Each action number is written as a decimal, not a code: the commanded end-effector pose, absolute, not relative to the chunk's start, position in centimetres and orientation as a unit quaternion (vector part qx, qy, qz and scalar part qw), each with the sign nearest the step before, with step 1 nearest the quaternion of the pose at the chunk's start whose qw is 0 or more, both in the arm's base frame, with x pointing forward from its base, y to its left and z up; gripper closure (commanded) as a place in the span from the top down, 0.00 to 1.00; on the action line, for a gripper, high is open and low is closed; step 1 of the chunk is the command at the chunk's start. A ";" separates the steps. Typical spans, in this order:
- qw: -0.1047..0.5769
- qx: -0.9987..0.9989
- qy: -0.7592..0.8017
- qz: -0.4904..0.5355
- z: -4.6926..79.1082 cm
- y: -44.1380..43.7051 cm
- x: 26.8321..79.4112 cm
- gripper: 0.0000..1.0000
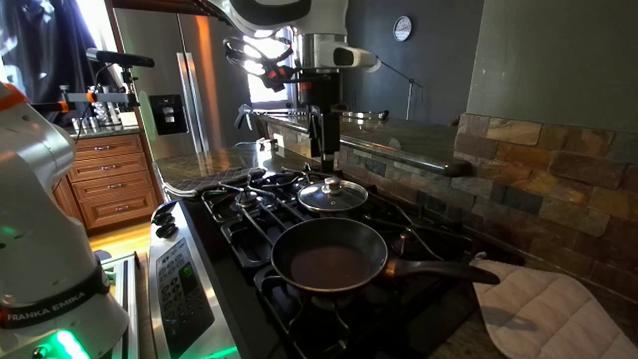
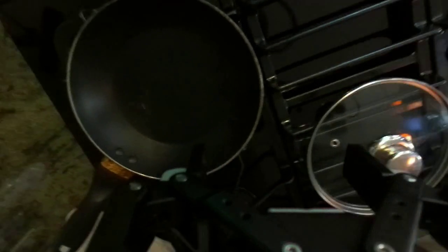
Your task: Slide the pan to the bottom left stove plate and put the glass lid on the pan
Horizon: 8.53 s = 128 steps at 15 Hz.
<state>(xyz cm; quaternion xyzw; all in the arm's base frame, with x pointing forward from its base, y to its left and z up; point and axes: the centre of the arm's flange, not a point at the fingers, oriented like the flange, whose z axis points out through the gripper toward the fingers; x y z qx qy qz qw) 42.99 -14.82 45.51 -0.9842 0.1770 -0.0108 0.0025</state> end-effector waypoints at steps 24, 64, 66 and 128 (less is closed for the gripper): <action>0.012 -0.928 0.370 -0.036 39.8 -30.6 42.7 1.00; 0.002 -0.902 0.431 0.015 32.2 -33.1 46.4 0.67; 0.001 -0.902 0.431 0.015 32.2 -33.1 46.5 0.49; 0.052 -0.863 0.495 0.089 33.1 -12.8 45.3 0.23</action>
